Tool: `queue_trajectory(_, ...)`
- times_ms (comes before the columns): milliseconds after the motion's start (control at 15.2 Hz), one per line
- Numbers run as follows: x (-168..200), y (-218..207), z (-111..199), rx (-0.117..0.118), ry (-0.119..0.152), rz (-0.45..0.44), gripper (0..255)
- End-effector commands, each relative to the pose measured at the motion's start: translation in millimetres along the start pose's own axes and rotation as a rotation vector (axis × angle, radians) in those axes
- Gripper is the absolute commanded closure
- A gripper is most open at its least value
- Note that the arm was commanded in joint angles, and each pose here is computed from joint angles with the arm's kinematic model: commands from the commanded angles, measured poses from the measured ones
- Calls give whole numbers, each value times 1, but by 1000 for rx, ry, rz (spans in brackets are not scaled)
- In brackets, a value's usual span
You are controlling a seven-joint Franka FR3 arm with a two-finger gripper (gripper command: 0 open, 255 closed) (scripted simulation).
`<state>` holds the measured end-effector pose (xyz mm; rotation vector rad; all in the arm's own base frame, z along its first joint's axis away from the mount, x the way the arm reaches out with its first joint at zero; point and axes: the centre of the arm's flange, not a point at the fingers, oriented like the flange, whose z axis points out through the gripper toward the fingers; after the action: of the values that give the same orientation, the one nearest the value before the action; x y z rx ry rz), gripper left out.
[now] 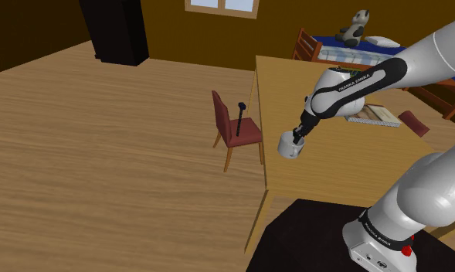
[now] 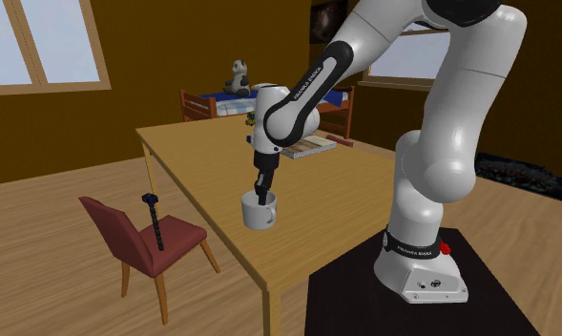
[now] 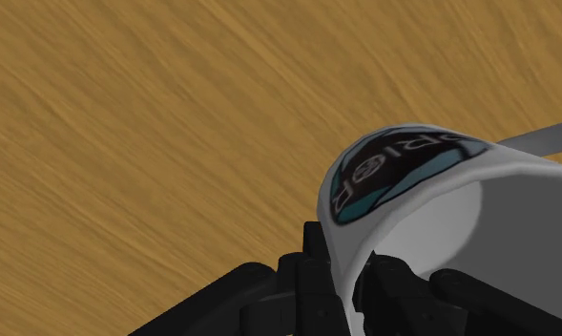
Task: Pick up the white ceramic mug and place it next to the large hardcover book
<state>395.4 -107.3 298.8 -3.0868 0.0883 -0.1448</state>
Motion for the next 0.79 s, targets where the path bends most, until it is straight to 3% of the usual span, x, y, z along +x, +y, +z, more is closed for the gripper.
queue_trajectory(0,0,0,0,0,0,0,255)
queue_trajectory(726,5,-3,-52,0,0,0,255)
